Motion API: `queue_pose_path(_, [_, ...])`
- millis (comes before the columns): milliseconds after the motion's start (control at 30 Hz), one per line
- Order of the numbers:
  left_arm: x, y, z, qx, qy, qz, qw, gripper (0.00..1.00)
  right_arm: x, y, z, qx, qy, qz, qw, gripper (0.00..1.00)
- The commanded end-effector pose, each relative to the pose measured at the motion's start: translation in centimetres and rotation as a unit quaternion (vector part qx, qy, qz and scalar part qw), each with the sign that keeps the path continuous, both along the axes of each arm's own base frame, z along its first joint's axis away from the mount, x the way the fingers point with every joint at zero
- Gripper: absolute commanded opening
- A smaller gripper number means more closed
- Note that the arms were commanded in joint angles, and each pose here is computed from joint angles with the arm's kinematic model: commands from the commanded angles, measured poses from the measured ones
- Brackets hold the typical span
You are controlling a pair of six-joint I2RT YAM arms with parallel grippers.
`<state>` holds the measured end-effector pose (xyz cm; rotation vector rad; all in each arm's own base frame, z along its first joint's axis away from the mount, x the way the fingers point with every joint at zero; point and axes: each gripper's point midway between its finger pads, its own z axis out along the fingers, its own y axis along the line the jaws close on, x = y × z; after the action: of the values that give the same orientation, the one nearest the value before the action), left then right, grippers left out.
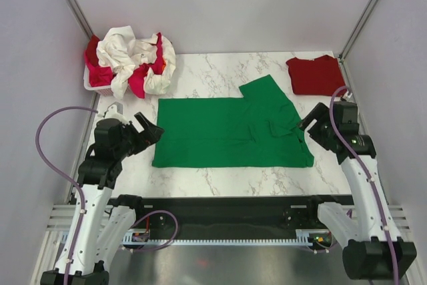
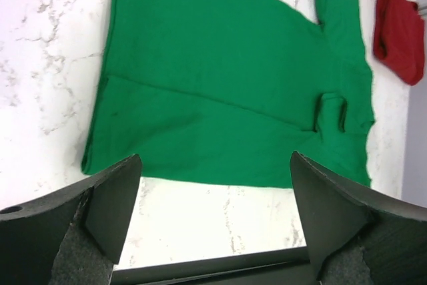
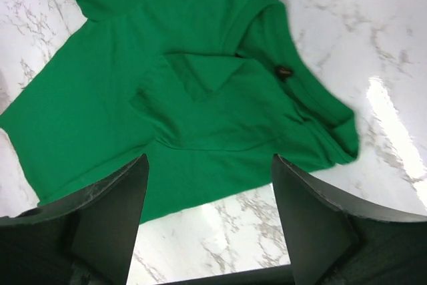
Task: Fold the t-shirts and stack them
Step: Fold the tshirt
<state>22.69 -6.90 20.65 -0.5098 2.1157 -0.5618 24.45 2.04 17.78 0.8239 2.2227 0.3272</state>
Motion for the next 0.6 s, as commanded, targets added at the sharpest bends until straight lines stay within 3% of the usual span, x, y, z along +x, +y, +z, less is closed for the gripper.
queue_pose_path(0, [-0.5,0.6,-1.2,0.056,0.006,-0.031,0.998,0.99,3.8,2.8,-0.3,0.03,-0.015,0.072,0.997,0.81])
queue_pose_path(200, [-0.6,-0.2,0.7,0.054,-0.04,-0.064,0.996,1.0,7.0,7.7,-4.0,-0.026,0.027,0.154,0.987,0.73])
queue_pose_path(367, [-0.3,-0.4,0.4,0.062,-0.065,-0.076,0.993,1.0,8.5,8.0,-7.2,-0.074,0.072,0.171,0.98,0.56])
queue_pose_path(567, [0.0,0.3,0.1,0.074,-0.062,-0.06,0.994,1.0,9.8,8.2,-11.2,-0.101,0.117,0.183,0.971,0.49])
